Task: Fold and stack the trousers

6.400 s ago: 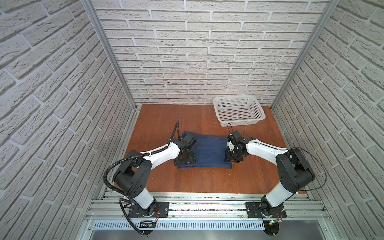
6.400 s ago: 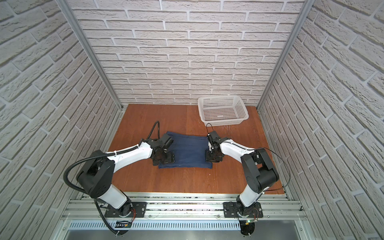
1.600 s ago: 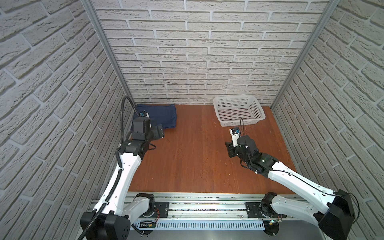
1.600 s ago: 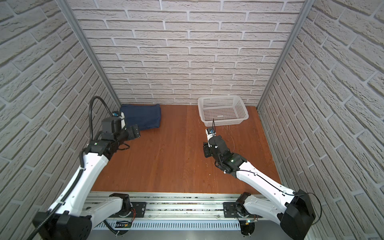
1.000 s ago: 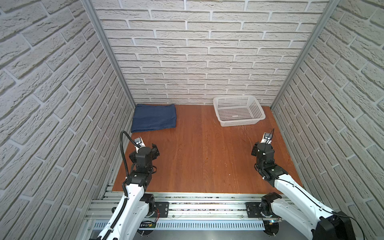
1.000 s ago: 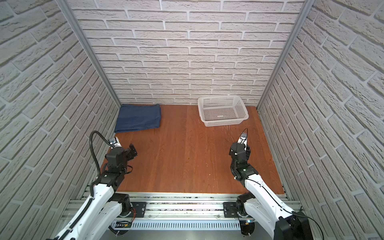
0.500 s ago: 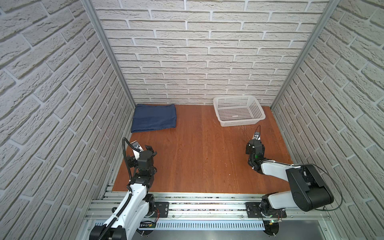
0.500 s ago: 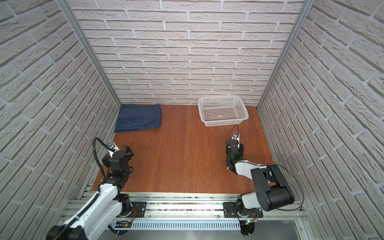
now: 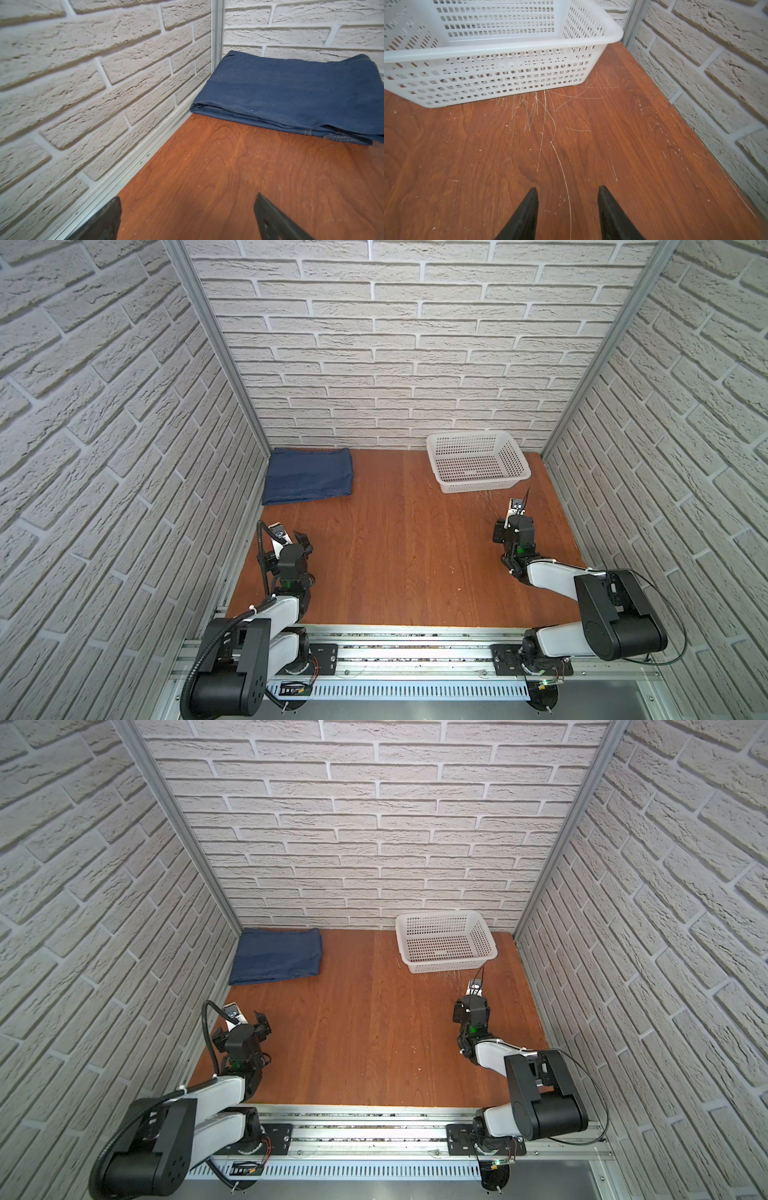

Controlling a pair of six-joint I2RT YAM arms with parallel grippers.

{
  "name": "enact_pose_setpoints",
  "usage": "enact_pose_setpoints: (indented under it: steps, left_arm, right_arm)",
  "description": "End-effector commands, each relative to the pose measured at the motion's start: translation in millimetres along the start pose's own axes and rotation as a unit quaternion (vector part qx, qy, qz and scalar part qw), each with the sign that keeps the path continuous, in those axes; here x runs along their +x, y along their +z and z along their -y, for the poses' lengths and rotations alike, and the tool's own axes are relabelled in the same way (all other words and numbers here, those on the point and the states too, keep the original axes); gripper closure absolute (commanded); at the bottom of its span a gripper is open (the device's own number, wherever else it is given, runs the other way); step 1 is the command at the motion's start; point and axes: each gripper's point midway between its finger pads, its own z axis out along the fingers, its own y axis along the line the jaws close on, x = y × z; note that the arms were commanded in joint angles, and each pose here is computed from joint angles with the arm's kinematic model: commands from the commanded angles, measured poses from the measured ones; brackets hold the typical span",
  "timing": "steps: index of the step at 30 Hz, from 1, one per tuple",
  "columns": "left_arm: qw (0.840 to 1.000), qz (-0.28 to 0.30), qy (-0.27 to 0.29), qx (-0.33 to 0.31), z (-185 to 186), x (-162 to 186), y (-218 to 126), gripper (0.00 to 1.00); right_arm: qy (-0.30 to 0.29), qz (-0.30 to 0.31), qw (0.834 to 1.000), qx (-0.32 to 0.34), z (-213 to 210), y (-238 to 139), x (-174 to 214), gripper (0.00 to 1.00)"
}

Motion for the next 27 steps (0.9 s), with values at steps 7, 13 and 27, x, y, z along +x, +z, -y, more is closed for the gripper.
enact_pose_setpoints:
  steps: [7, 13, 27]
  left_arm:
    - [0.995, 0.065, -0.021, 0.078, 34.2, -20.6, 27.8, 0.02]
    - [0.987, 0.034, 0.039, 0.153, 76.8, -10.8, 45.4, 0.02]
    - [0.990, -0.018, 0.045, 0.134, 77.0, -5.7, 60.1, 0.02]
  right_arm:
    - [-0.030, -0.013, 0.997, -0.064, -28.9, 9.7, -17.3, 0.50]
    - [-0.072, -0.102, 0.989, -0.083, -49.1, 32.2, -5.2, 0.80]
    - [0.000, 0.039, 0.996, -0.079, -20.5, -2.3, -7.7, 0.00]
